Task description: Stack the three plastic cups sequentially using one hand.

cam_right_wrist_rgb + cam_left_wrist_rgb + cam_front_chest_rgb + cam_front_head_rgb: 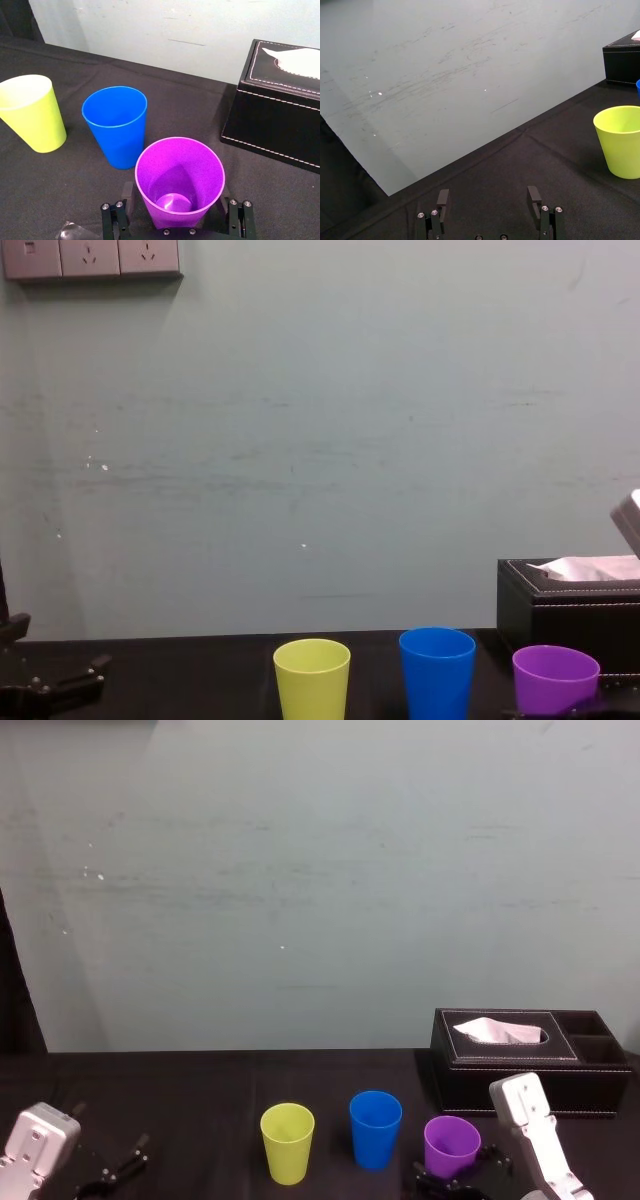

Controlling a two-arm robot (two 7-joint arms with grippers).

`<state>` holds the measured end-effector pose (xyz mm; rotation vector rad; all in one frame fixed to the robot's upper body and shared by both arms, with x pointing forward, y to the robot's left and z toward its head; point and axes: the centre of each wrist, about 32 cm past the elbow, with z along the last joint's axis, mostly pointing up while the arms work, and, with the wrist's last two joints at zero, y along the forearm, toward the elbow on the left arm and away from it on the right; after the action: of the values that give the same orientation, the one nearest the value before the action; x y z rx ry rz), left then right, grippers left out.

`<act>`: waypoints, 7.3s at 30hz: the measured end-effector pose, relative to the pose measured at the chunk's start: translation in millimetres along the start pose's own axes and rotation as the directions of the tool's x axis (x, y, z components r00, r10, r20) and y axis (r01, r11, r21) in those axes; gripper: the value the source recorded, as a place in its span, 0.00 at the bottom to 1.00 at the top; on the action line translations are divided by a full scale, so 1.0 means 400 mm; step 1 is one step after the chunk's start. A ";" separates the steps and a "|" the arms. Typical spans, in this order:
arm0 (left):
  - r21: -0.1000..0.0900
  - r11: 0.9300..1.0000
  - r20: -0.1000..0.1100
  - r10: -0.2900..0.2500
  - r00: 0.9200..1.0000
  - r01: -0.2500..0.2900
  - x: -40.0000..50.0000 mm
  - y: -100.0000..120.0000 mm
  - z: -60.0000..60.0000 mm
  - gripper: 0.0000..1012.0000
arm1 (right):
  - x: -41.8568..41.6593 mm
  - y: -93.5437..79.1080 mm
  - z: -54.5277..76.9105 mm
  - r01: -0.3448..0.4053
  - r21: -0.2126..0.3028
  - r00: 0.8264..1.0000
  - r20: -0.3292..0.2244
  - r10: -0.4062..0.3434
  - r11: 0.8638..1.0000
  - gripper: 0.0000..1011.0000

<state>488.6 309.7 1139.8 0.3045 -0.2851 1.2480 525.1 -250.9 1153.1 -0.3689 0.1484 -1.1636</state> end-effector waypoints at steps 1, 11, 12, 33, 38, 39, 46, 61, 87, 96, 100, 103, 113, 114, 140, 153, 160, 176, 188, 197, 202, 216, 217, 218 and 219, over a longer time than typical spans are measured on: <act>0.000 1.000 0.000 0.000 1.000 0.000 0.000 0.000 0.000 0.99 | 0.000 0.000 0.000 0.000 0.000 1.000 0.000 0.000 1.000 0.99; 0.000 1.000 0.000 0.000 1.000 0.000 0.000 0.000 0.000 0.99 | 0.000 -0.002 0.000 0.000 0.001 1.000 0.001 0.000 1.000 0.97; 0.000 1.000 0.000 0.000 1.000 0.000 0.000 0.000 0.000 0.99 | 0.000 -0.002 0.000 0.000 0.001 1.000 0.001 0.000 1.000 0.95; 0.000 1.000 0.000 0.000 1.000 0.000 0.000 0.000 0.000 0.99 | -0.001 -0.006 0.000 0.001 0.002 1.000 0.006 -0.001 1.000 0.70; 0.000 1.000 0.000 0.000 1.000 0.000 0.000 0.000 0.000 0.99 | -0.007 -0.019 0.016 0.002 0.017 0.999 0.038 -0.002 1.000 0.70; 0.000 1.000 0.000 0.000 1.000 0.000 0.000 0.000 0.000 0.99 | -0.009 -0.024 0.025 0.005 0.020 0.999 0.051 -0.006 1.000 0.70; 0.000 1.000 0.000 0.000 1.000 0.000 0.000 0.000 0.000 0.99 | -0.012 -0.049 0.101 0.005 0.040 0.996 0.084 -0.008 0.999 0.70; 0.000 1.000 0.000 0.000 1.000 0.000 0.000 0.000 0.000 0.99 | -0.067 -0.051 0.280 -0.130 0.092 0.988 0.098 0.121 0.987 0.70; 0.000 1.000 0.000 0.000 1.000 0.000 0.000 0.000 0.000 0.99 | -0.200 0.098 0.327 -0.297 0.062 0.948 0.142 0.286 0.953 0.70; 0.000 1.000 0.000 0.000 1.000 0.000 0.000 0.000 0.000 0.99 | -0.203 0.134 0.316 -0.310 0.053 0.942 0.150 0.299 0.949 0.70; 0.000 1.000 0.000 0.000 1.000 0.000 0.000 0.000 0.000 0.99 | -0.205 0.143 0.315 -0.317 0.052 0.940 0.151 0.306 0.947 0.70; 0.000 1.000 0.000 0.000 1.000 0.000 0.000 0.000 0.000 0.99 | -0.207 0.148 0.314 -0.318 0.052 0.940 0.149 0.308 0.947 0.70; 0.000 1.000 0.000 0.000 1.000 0.000 0.000 0.000 0.000 0.99 | -0.207 0.167 0.297 -0.314 0.033 0.942 0.134 0.308 0.949 0.70; 0.000 1.000 0.000 0.000 1.000 0.000 0.000 0.000 0.000 0.99 | -0.207 0.168 0.296 -0.314 0.031 0.942 0.134 0.307 0.949 0.70; 0.000 1.000 0.000 0.000 1.000 0.000 0.000 0.000 0.000 0.99 | -0.202 0.196 0.276 -0.302 0.007 0.949 0.097 0.300 0.953 0.70; 0.000 1.000 0.000 0.000 1.000 0.000 0.000 0.000 0.000 0.99 | -0.202 0.195 0.277 -0.302 0.009 0.949 0.100 0.300 0.953 0.95; 0.000 1.000 0.000 0.000 1.000 0.000 0.000 0.000 0.000 0.99 | -0.203 0.194 0.277 -0.301 0.009 0.949 0.101 0.299 0.954 0.99; 0.000 1.000 0.000 0.000 1.000 0.000 0.000 0.000 0.000 0.99 | -0.199 0.187 0.272 -0.285 0.025 0.954 0.100 0.281 0.958 0.99; 0.000 1.000 0.000 0.000 1.000 0.000 0.000 0.000 0.000 0.99 | -0.175 0.124 0.252 -0.243 0.139 0.970 0.059 0.237 0.960 0.99; 0.000 1.000 0.000 0.000 1.000 0.000 0.000 0.000 0.000 0.99 | -0.151 0.036 0.230 -0.207 0.196 0.978 0.058 0.199 0.958 0.99; 0.000 1.000 0.000 0.000 1.000 0.000 0.000 0.000 0.000 0.99 | -0.139 0.000 0.218 -0.183 0.166 0.983 0.064 0.174 0.969 0.99; 0.000 1.000 0.000 0.000 1.000 0.000 0.000 0.000 0.000 0.99 | -0.123 -0.057 0.156 -0.109 0.019 0.993 0.047 0.108 0.994 0.99; 0.000 1.000 0.000 0.000 1.000 0.000 0.000 0.000 0.000 0.99 | -0.123 -0.057 0.154 -0.106 0.014 0.993 0.046 0.106 0.994 0.99; 0.000 1.000 0.000 0.000 1.000 0.000 0.000 0.000 0.000 0.99 | -0.125 -0.057 0.152 -0.102 0.006 0.994 0.044 0.102 0.995 0.99; 0.000 1.000 0.000 0.000 1.000 0.000 0.000 0.000 0.000 0.99 | -0.125 -0.057 0.151 -0.100 0.001 0.994 0.042 0.100 0.995 0.99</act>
<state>488.6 309.7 1139.8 0.3045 -0.2851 1.2480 503.8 -200.3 1213.6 -0.3788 0.1275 -1.0564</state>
